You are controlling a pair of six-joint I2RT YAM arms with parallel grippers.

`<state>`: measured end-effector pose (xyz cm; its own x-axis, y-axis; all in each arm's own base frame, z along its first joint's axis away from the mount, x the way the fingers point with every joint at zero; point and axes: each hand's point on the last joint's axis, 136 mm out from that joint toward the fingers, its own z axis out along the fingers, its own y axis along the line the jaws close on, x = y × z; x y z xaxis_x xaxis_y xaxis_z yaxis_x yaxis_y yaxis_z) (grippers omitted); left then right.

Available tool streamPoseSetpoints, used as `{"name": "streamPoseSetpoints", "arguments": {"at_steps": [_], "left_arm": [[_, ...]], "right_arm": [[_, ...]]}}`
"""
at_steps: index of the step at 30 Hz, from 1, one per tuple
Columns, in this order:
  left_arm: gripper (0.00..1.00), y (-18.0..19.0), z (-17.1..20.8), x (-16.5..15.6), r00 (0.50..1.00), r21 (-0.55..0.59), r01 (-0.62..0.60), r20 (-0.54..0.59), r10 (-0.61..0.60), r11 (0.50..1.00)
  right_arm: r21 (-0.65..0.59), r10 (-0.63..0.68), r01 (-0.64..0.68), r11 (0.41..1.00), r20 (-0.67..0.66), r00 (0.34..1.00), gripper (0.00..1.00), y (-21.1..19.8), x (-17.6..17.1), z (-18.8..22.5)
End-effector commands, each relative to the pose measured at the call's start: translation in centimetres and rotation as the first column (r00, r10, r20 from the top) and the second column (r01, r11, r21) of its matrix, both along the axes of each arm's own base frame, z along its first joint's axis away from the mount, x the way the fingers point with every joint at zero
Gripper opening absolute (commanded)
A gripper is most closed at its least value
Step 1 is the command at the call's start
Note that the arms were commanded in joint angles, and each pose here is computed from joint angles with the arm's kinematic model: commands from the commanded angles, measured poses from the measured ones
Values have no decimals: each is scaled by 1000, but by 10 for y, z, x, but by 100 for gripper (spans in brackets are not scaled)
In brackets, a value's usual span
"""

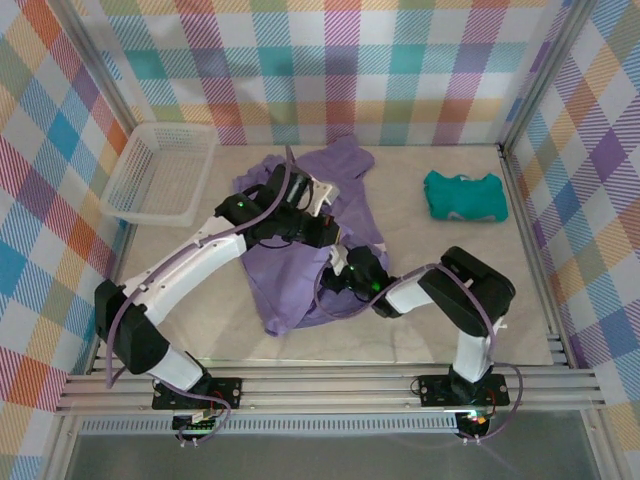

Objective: Fold the inside-out t-shirt

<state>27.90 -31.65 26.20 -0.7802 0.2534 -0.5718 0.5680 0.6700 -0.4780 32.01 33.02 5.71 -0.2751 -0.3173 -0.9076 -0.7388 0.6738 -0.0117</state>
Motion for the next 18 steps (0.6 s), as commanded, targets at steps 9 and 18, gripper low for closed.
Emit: {"name": "streamPoseSetpoints", "arguments": {"at_steps": [9,18], "left_arm": [[0,-30,87,-46,987,-262,162,48,-155,951],[0,-8,117,-52,980,-192,121,180,-86,974]], "right_arm": [[21,-223,224,974,-40,974,44,8,71,21],[48,-227,236,971,-148,963,49,-19,81,18]]}}
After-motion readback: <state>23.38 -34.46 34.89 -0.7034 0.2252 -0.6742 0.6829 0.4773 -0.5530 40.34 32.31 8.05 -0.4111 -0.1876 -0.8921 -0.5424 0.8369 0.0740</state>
